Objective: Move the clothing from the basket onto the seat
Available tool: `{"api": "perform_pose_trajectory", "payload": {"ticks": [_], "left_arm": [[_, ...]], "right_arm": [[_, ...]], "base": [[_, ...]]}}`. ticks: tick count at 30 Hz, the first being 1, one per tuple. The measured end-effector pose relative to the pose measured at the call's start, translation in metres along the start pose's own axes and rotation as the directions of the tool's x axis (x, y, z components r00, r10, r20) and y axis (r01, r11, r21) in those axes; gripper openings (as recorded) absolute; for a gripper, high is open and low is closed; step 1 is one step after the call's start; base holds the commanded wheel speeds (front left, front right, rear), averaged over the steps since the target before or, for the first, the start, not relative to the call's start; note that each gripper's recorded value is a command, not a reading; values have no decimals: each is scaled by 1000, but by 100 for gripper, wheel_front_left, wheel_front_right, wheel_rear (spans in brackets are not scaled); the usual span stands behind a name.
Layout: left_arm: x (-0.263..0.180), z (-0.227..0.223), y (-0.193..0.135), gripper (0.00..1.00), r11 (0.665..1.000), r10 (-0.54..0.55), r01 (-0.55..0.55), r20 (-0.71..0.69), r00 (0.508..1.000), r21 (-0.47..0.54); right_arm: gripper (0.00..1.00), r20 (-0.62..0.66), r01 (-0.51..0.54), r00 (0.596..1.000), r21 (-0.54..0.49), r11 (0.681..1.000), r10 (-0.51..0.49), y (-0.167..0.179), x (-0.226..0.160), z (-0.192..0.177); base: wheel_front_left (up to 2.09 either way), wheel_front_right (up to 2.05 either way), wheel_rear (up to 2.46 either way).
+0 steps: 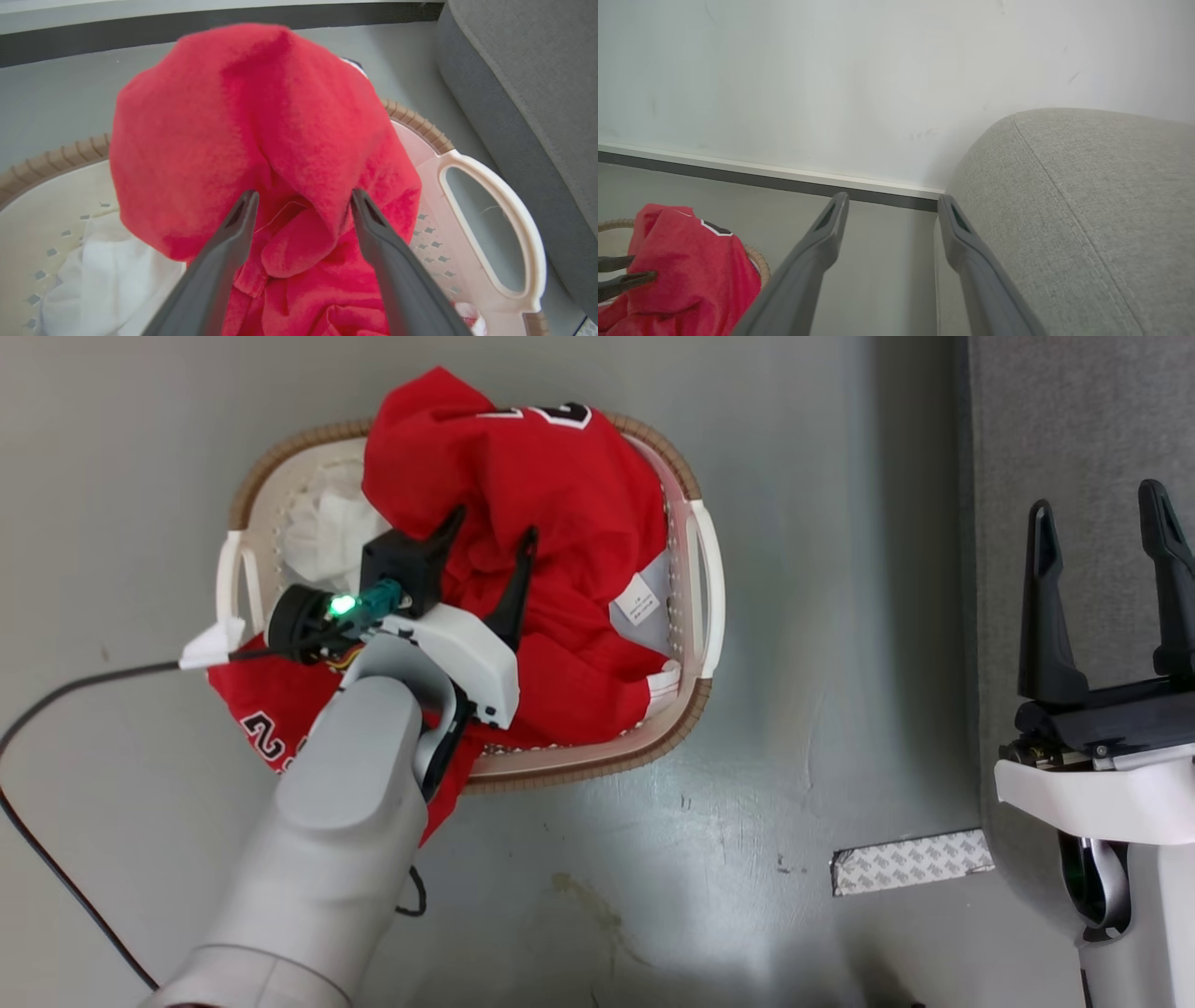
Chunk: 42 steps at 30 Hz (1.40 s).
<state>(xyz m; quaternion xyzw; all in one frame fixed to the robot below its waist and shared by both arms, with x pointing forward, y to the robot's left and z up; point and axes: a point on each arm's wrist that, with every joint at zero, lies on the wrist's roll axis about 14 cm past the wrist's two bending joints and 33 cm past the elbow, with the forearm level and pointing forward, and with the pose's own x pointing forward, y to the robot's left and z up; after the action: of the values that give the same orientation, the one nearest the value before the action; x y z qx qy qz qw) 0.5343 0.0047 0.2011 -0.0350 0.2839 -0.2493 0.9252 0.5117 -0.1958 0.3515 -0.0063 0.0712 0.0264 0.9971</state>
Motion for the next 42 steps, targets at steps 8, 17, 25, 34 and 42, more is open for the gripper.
{"api": "perform_pose_trajectory", "payload": {"ticks": [8, 17, 25, 34, 42], "left_arm": [[10, -11, -4, 100, 1000, -23, 23, -12, 1000, -6], [19, -2, -21, 0, 996, -86, 86, 25, 996, -3], [6, 28, -22, 0, 996, -82, 86, 104, 991, -32], [-46, 77, -20, 0, 995, -33, 53, 232, 972, -84], [-109, 128, -22, 0, 998, -1, 24, 363, 932, -59]], "right_arm": [[100, -35, -11, 999, 2, 1000, 11, 3, 0, -17], [100, -45, 2, 999, -9, 1000, -2, -2, -2, -20], [100, -14, -6, 1000, 15, 1000, 6, 2, 0, -5], [100, 58, -30, 998, 64, 997, 26, 14, -7, 37], [100, 136, -82, 988, 93, 992, 69, 33, -24, 82]], "base": [[0, 0, 0], [0, 0, 0], [0, 0, 0], [0, 0, 0], [0, 0, 0]]}}
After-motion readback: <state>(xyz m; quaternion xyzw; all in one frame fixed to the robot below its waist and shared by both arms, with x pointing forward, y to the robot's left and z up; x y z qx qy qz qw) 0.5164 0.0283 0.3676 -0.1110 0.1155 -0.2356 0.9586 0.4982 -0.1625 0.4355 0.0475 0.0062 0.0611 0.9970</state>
